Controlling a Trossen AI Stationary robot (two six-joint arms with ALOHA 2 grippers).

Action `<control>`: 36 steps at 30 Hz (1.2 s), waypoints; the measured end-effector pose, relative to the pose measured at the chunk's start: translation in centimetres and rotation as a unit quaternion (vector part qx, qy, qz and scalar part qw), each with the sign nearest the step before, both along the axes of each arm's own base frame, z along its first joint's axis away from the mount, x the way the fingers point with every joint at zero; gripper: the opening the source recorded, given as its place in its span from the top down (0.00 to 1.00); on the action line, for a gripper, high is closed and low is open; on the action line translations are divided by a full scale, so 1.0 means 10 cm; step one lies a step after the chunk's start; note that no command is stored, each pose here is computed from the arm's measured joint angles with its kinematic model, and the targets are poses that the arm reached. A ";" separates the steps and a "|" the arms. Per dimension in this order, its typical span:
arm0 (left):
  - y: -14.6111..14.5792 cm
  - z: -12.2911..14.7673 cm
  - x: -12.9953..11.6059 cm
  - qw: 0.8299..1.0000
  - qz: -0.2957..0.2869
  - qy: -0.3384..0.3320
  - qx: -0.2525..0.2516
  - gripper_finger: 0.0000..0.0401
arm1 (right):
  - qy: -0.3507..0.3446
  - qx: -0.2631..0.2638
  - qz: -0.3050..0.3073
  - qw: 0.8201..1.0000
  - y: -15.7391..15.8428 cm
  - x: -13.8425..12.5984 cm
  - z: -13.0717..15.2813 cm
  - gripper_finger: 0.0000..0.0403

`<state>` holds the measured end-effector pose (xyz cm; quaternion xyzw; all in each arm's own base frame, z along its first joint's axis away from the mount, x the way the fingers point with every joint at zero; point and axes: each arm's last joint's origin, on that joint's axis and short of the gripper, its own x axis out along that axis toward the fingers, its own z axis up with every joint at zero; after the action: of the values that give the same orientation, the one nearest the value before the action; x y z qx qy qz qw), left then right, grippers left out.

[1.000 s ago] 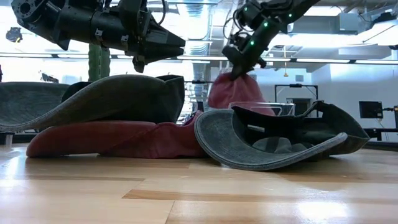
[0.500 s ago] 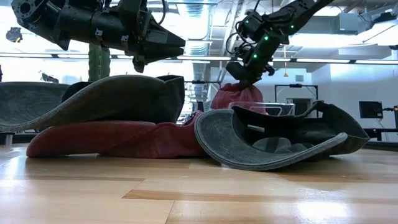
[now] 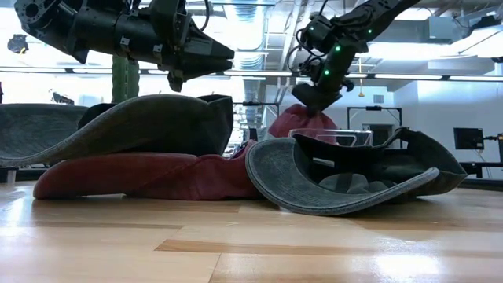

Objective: Pick & Place hat
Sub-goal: Put the right red cap into the right transparent bin, then put the red cap into the right transparent bin

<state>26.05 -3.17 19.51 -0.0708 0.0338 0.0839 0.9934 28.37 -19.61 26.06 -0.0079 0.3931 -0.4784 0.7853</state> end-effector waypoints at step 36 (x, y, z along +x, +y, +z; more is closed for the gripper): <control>-0.26 -0.06 -0.04 0.992 -0.123 0.030 -0.016 0.70 | -0.127 0.086 0.207 0.966 1.21 -0.94 0.61 0.45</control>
<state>25.66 -5.74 18.93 -0.0795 0.0739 -0.0373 0.9934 18.97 -7.52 32.17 0.0391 0.3199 -0.2666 0.9083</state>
